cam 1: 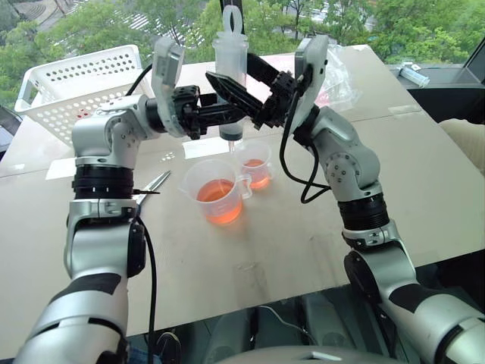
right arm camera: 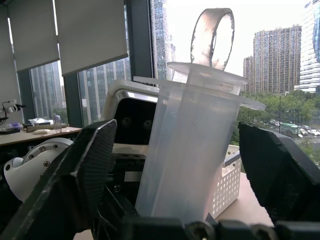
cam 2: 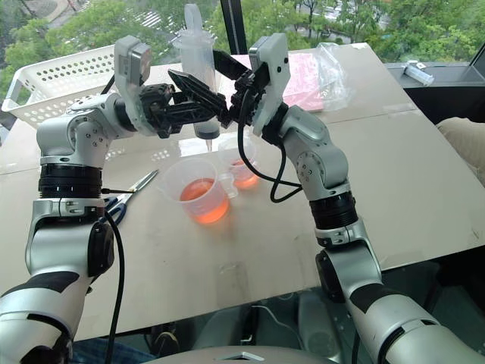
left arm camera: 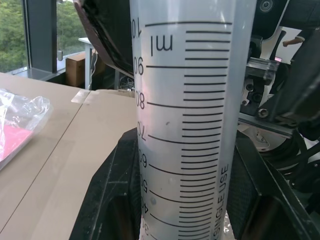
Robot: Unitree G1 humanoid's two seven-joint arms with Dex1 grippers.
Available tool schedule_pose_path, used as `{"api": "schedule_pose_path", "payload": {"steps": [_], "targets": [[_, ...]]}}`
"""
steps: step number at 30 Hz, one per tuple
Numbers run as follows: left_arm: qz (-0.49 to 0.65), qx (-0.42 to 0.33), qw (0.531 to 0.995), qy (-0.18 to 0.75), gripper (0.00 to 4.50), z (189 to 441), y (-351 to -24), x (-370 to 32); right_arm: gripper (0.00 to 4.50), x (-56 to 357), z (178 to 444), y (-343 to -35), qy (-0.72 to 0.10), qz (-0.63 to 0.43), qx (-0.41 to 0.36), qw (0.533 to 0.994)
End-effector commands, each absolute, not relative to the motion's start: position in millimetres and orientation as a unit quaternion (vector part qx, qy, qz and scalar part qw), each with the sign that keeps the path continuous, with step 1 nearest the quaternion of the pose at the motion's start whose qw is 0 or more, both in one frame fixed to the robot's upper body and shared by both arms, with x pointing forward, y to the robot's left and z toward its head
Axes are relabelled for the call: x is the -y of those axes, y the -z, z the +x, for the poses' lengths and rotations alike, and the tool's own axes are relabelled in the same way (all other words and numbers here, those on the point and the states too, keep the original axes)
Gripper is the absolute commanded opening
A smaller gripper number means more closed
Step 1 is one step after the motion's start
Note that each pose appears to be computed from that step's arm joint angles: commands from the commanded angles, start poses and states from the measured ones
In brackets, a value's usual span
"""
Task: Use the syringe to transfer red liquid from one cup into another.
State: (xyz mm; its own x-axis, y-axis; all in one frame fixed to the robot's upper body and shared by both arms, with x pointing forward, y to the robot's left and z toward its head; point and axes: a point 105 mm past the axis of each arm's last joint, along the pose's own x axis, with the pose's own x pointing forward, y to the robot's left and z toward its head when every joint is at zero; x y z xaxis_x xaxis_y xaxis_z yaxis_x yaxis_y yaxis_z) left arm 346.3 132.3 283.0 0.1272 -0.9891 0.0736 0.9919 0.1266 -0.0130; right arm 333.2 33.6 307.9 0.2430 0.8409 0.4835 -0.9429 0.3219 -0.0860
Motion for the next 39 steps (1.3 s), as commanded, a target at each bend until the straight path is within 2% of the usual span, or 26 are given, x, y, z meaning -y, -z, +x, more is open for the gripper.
{"api": "schedule_pose_path", "payload": {"steps": [1, 7, 11, 13, 15, 19, 21, 25, 29, 33, 35, 39], "targets": [[-0.012, 0.053, 0.760, 0.647, 1.49, 343.7, -297.4, -138.2, 4.50, -32.7, 324.4, -323.4, -0.575, 0.106, 0.261, 0.769], [0.014, 0.073, 0.806, 0.587, 1.48, 339.1, -314.4, -171.3, 4.50, 4.1, 331.9, -320.0, -0.551, 0.097, 0.252, 0.790], [0.045, 0.087, 0.858, 0.505, 1.48, 325.5, -334.4, -208.3, 4.50, 52.0, 344.3, -301.8, -0.492, 0.049, 0.188, 0.848], [0.050, 0.079, 0.887, 0.452, 1.48, 320.6, -337.6, -225.2, 4.50, 72.2, 341.2, -297.5, -0.483, 0.042, 0.148, 0.862], [0.054, 0.045, 0.911, 0.407, 1.48, 310.2, -327.7, -239.7, 4.50, 94.0, 332.6, -291.4, -0.480, 0.023, 0.107, 0.871], [0.061, -0.072, 0.939, 0.331, 1.48, 281.7, -278.0, -262.9, 4.50, 138.2, 307.8, -255.1, -0.481, -0.027, -0.009, 0.876], [0.034, -0.121, 0.941, 0.315, 2.58, 261.5, -251.8, -268.5, 4.50, 162.2, 300.2, -231.5, -0.457, -0.038, -0.068, 0.886], [-0.001, -0.185, 0.946, 0.265, 4.32, 239.2, -210.3, -275.6, 4.50, 191.6, 295.7, -204.9, -0.402, -0.040, -0.122, 0.907], [-0.011, -0.237, 0.943, 0.232, 4.43, 229.5, -169.2, -275.4, 4.50, 200.2, 289.2, -190.8, -0.388, -0.041, -0.140, 0.910], [-0.011, -0.236, 0.952, 0.193, 4.43, 237.7, -148.3, -280.2, 4.50, 204.7, 290.9, -187.0, -0.370, -0.043, -0.127, 0.919], [0.005, -0.227, 0.958, 0.177, 4.43, 244.0, -147.8, -285.7, 4.50, 205.9, 291.3, -190.4, -0.363, -0.039, -0.116, 0.924], [-0.013, -0.147, 0.965, 0.216, 4.43, 247.2, -178.6, -283.2, 4.50, 205.5, 284.6, -197.5, -0.367, -0.018, -0.097, 0.925]]}}
